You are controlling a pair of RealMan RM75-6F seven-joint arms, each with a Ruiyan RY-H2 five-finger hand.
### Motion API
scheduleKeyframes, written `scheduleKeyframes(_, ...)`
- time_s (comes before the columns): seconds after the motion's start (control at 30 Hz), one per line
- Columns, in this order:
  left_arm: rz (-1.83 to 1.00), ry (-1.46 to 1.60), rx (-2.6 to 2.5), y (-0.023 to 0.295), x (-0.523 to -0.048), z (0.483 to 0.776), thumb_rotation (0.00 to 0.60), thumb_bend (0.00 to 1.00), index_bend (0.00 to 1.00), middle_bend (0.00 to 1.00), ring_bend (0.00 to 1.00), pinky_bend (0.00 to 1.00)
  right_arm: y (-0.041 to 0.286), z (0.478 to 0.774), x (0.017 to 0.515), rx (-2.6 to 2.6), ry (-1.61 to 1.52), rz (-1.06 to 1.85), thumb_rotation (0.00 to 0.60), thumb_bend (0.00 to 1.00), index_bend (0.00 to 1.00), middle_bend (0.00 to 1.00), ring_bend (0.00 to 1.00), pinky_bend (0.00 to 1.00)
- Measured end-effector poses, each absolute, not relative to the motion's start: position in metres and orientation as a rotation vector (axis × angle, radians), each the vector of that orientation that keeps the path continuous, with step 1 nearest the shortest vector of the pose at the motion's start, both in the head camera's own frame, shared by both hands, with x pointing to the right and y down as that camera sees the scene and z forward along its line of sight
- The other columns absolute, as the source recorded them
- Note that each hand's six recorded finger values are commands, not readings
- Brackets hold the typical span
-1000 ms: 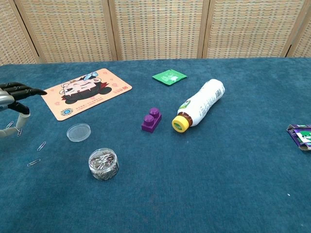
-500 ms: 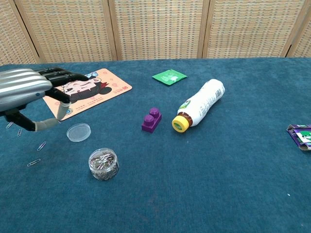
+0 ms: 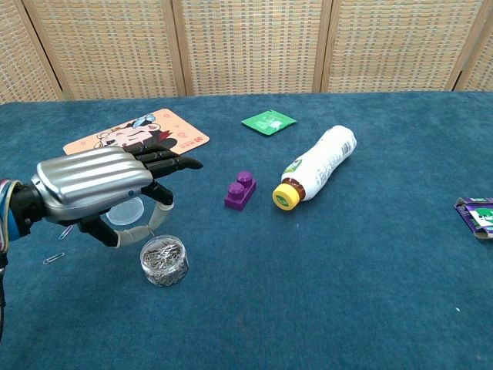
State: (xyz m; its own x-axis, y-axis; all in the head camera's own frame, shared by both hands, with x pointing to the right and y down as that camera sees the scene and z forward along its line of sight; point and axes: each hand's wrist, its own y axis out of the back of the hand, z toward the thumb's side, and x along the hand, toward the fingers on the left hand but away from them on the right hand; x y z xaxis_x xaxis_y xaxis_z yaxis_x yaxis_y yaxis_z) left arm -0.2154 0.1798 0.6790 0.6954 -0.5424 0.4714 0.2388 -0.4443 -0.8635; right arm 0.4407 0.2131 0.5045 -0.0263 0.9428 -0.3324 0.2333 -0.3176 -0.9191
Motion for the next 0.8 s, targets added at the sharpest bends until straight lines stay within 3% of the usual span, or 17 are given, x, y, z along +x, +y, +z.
scheduleKeyframes(0.47,-0.894,0.187,-1.842,0.193,-0.203,0.688,0.600,0.43,0.76,0.00,0.00,0.00,0.213,0.503,0.442,-1.604,-1.260,1.386,0.600,0.00,0.05,0.00,0.00,0.00)
scheduleKeyframes(0.57,-0.892,0.184,-1.845,0.194,-0.202,0.688,0.600,0.42,0.63,0.00,0.00,0.00,0.213,0.503,0.442,-1.605,-1.261,1.385,0.600,0.00,0.05,0.00,0.00,0.00)
scheduleKeyframes(0.63,-0.893,0.184,-1.847,0.194,-0.202,0.689,0.600,0.36,0.50,0.00,0.00,0.00,0.213,0.503,0.443,-1.604,-1.261,1.385,0.600,0.00,0.05,0.00,0.00,0.00)
scheduleKeyframes(0.73,-0.893,0.185,-1.850,0.194,-0.202,0.688,0.600,0.22,0.09,0.00,0.00,0.00,0.213,0.503,0.442,-1.605,-1.261,1.384,0.600,0.00,0.05,0.00,0.00,0.00)
scheduleKeyframes(0.8,-0.891,0.189,-1.851,0.194,-0.202,0.687,0.600,0.17,0.00,0.00,0.00,0.00,0.213,0.502,0.442,-1.605,-1.262,1.383,0.600,0.00,0.05,0.00,0.00,0.00)
